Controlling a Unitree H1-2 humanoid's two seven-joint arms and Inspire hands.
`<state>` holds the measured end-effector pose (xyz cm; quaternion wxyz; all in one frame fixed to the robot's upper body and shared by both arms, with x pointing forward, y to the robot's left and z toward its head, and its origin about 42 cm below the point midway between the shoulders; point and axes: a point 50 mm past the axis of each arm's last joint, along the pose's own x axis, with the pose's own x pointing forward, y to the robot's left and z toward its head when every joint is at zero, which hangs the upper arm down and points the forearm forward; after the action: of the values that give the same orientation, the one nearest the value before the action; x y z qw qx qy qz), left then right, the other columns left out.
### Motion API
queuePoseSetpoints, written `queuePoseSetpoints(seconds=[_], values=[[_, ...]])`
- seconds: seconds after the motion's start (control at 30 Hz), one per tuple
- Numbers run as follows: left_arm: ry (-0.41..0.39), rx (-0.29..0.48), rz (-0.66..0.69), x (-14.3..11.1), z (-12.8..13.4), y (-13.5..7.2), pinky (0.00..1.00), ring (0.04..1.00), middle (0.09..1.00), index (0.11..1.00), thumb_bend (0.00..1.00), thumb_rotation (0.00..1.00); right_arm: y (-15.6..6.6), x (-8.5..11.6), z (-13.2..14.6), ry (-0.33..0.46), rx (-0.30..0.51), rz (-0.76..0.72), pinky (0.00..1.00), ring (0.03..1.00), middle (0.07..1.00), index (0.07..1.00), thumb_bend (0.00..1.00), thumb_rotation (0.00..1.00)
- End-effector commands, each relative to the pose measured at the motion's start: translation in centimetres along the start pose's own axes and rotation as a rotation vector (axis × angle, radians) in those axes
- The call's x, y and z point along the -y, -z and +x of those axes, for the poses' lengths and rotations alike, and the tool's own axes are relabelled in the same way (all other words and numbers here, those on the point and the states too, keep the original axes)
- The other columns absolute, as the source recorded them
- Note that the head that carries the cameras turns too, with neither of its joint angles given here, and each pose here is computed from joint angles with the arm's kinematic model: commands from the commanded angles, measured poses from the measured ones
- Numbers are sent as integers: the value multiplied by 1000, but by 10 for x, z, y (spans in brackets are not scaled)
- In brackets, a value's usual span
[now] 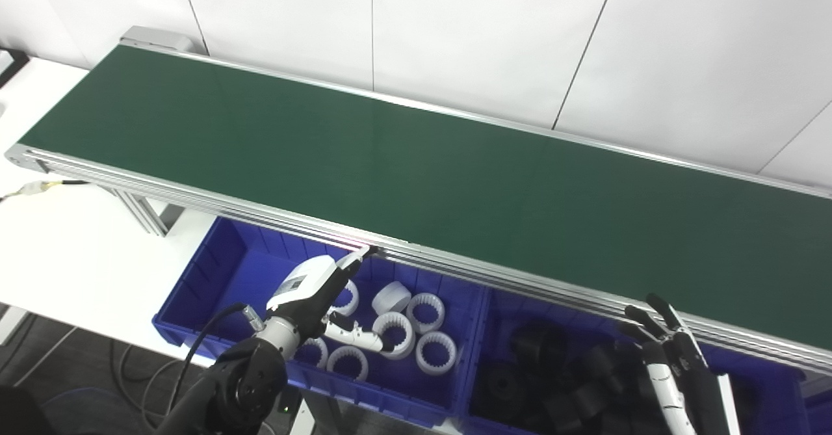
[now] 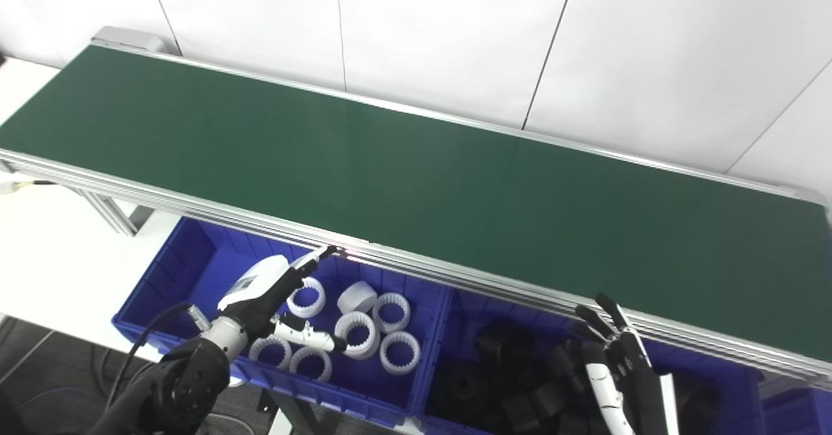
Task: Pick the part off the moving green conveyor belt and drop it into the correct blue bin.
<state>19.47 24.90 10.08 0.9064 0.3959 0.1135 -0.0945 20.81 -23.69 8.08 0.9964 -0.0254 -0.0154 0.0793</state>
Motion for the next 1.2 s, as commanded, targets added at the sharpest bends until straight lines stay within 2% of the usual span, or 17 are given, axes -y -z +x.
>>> queuePoseSetpoints(seconds=[0.0,0.03,0.1,0.17,0.2,0.27,0.37,0.5,0.57,0.67,0.77,0.83,0.93,1.1,1.17], values=[[-73,96,-14,-13,-1,-14,658,806,880,879,702,697,-6,-1,7,0,62,-5,652,741,794,885,558,688],[-127,156,-38,-16,-2,-22,652,796,868,867,707,730,-5,-2,8,1,62,-6,650,739,794,885,556,689],[-208,259,-98,-20,-2,-34,601,724,792,790,675,689,-1,-4,10,-4,61,-12,640,729,786,881,561,692],[-247,345,-188,-21,0,-47,573,678,744,746,680,701,2,-6,11,-17,58,-19,646,734,792,884,560,715],[-256,379,-231,-22,1,-53,576,666,725,729,690,761,4,-6,11,-21,56,-21,652,740,797,885,572,721],[-221,462,-364,-14,10,-69,597,674,727,736,699,876,8,-11,13,-26,54,-32,641,732,794,884,566,722],[-145,533,-505,4,24,-83,626,697,750,761,690,926,15,-18,14,-30,54,-35,638,730,793,883,549,705],[-117,529,-527,27,32,-85,640,719,774,775,705,990,21,-25,14,-31,46,-29,642,739,797,881,565,699],[-114,514,-585,39,35,-81,679,739,787,792,644,999,23,-30,15,-33,48,-28,633,730,791,878,571,693],[-114,446,-684,57,41,-58,695,733,783,807,673,1000,27,-37,16,-44,63,-36,623,726,786,874,559,678],[-101,383,-714,69,42,-31,715,737,785,814,672,1000,28,-44,18,-47,61,-50,616,715,775,860,561,671],[-86,338,-727,74,43,-13,727,741,787,812,640,1000,28,-49,19,-51,58,-51,620,715,772,854,573,660],[-78,302,-751,73,44,2,723,733,781,794,621,1000,29,-55,22,-60,54,-43,629,722,768,845,595,636],[-56,302,-757,71,46,6,712,713,778,779,632,972,27,-60,24,-65,52,-45,645,730,772,840,613,625],[-49,310,-757,70,46,6,715,711,772,770,596,939,27,-61,24,-65,53,-50,646,730,774,841,614,630]])
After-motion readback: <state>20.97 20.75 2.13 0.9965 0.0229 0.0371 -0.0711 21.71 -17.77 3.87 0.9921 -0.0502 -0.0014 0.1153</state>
